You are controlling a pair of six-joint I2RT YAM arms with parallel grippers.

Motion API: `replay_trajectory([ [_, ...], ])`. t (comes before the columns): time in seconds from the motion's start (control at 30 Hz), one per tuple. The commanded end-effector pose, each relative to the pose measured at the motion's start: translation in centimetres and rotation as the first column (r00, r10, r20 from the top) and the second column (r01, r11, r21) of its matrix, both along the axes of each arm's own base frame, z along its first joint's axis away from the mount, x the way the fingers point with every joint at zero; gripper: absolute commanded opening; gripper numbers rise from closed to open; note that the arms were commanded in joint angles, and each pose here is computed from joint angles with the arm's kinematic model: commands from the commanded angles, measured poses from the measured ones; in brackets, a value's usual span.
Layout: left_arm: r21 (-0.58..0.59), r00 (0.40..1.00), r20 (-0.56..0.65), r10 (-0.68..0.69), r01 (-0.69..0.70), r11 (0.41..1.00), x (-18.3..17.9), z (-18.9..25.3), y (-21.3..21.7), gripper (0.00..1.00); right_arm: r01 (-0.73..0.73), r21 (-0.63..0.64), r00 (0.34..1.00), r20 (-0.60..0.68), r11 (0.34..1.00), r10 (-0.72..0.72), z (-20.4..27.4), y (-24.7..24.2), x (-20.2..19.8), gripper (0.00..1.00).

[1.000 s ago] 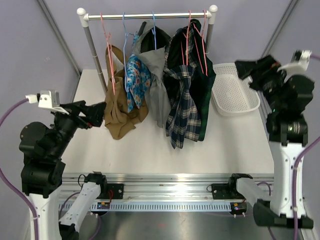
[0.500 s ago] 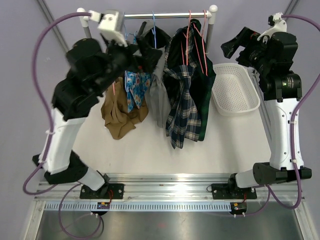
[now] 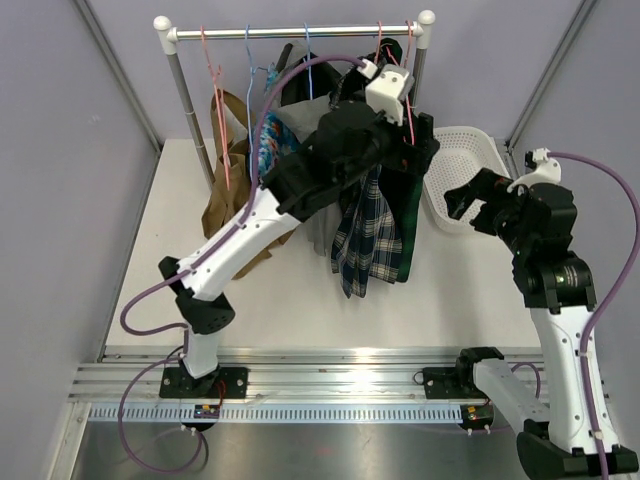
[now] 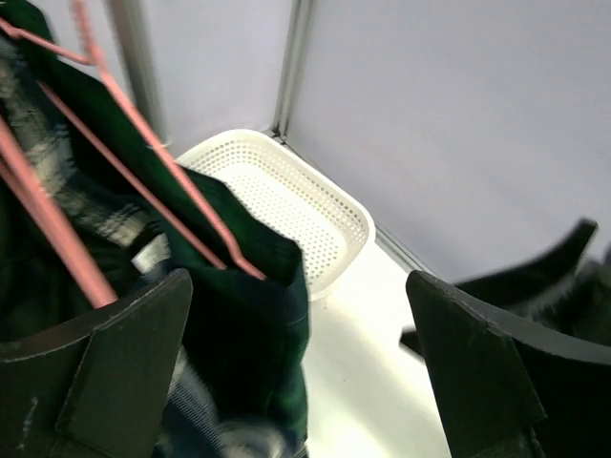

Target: Remove the skirt from the hanger

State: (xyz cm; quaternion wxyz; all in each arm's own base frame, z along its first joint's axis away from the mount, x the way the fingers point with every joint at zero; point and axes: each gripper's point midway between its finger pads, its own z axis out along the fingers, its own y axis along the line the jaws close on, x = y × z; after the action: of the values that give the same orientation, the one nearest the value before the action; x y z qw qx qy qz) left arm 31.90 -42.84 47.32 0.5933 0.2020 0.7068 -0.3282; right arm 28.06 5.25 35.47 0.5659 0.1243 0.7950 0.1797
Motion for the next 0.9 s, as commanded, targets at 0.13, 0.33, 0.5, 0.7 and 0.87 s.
replay_trajectory([
  [0.13, -0.221, 0.980, 0.100, 0.170, -0.145, 0.964, 2.6, 5.1, -0.4, 0.99, 0.011, -0.033, 1.000, 0.016, 0.999, -0.011, -1.2, -0.6, -2.5, 0.99],
  [0.33, -0.222, 0.963, 0.071, 0.262, -0.240, 0.945, 5.7, 2.0, -2.2, 0.99, 0.007, -0.009, 1.000, 0.005, 1.000, -0.007, -2.3, -0.5, -3.9, 0.99],
  [0.5, -0.219, 0.952, 0.046, 0.302, -0.285, 0.933, 8.1, -0.7, -3.3, 0.99, 0.007, -0.006, 1.000, -0.020, 1.000, -0.007, -3.3, -0.5, -4.7, 0.98],
  [0.7, -0.229, 0.932, 0.024, 0.361, -0.346, 0.910, 11.0, -2.6, -2.9, 0.97, -0.005, 0.000, 0.999, -0.044, 1.000, 0.005, -4.8, -0.3, -5.5, 0.98],
  [0.87, -0.253, 0.919, 0.001, 0.395, -0.382, 0.889, 13.0, -2.8, -1.4, 0.91, -0.009, 0.008, 0.997, -0.077, 1.000, 0.009, -6.5, -0.2, -5.7, 0.98],
])
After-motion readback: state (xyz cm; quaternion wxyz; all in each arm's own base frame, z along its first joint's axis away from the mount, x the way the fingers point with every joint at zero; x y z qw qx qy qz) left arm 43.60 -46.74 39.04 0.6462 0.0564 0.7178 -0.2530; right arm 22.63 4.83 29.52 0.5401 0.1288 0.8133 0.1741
